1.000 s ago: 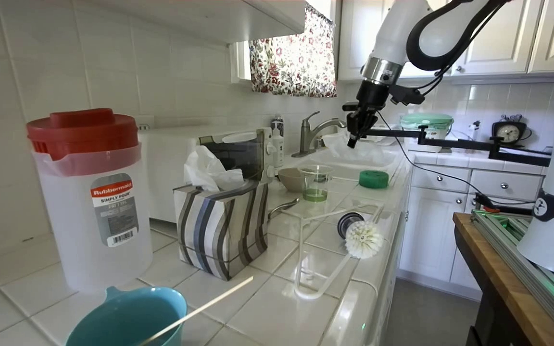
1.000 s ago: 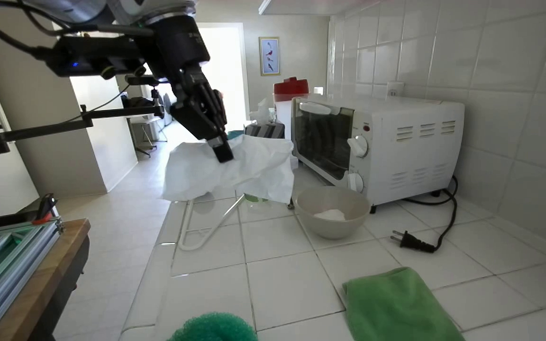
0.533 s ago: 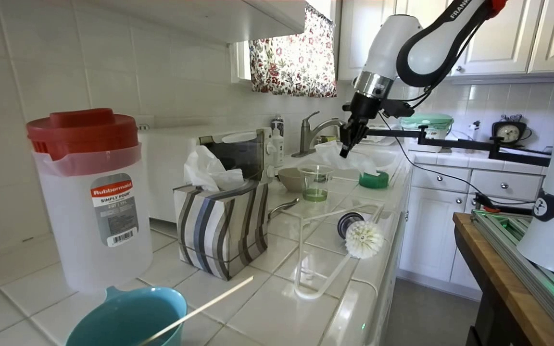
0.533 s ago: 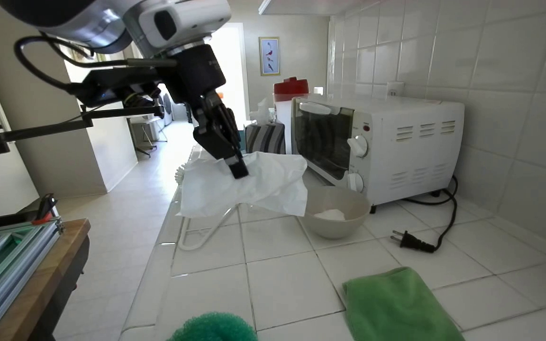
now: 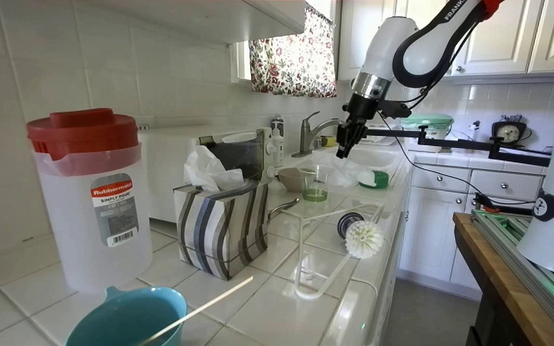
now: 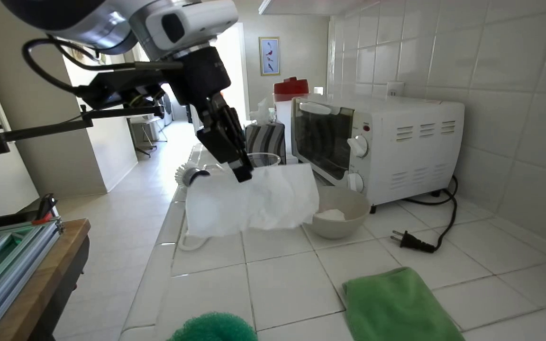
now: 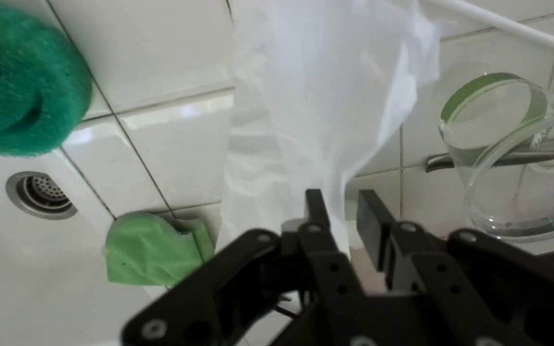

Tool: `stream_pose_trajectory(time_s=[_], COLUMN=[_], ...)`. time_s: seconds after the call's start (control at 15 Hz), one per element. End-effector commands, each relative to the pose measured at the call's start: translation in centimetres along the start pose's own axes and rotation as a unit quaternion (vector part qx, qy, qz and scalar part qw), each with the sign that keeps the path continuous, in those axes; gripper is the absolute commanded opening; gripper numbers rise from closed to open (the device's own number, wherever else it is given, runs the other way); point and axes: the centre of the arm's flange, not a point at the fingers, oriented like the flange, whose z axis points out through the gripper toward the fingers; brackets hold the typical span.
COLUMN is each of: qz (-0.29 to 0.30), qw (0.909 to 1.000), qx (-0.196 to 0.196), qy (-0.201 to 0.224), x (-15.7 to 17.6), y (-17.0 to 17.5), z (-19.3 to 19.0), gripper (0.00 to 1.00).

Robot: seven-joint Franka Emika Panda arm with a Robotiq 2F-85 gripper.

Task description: Use the white napkin to wipe the top of the oven.

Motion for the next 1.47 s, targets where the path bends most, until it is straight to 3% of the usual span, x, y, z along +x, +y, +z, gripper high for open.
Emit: stream_pose_trajectory(time_s=[0.0, 0.4, 0.6, 0.73, 1.07, 1.4], qz=[-0.005, -0.019, -0.029, -0.038, -0.065, -0.063], qw=[1.0000, 0.9997, 0.9989, 0.9958, 0.9787, 0.9731], qx=[0.001, 0.009, 0.036, 0.083, 0.189, 0.166], qy=[0.001, 0.011, 0.009, 0.003, -0.045, -0.147], x=[0.4, 0.4, 0.7, 1.0, 1.6, 1.7], y=[0.0, -0.5, -2.6, -5.3, -9.2, -7.3], z=[-0.4, -1.1, -2.8, -5.0, -10.6, -12.4], gripper=[0.55, 0.99, 1.00, 1.00, 1.00, 1.00])
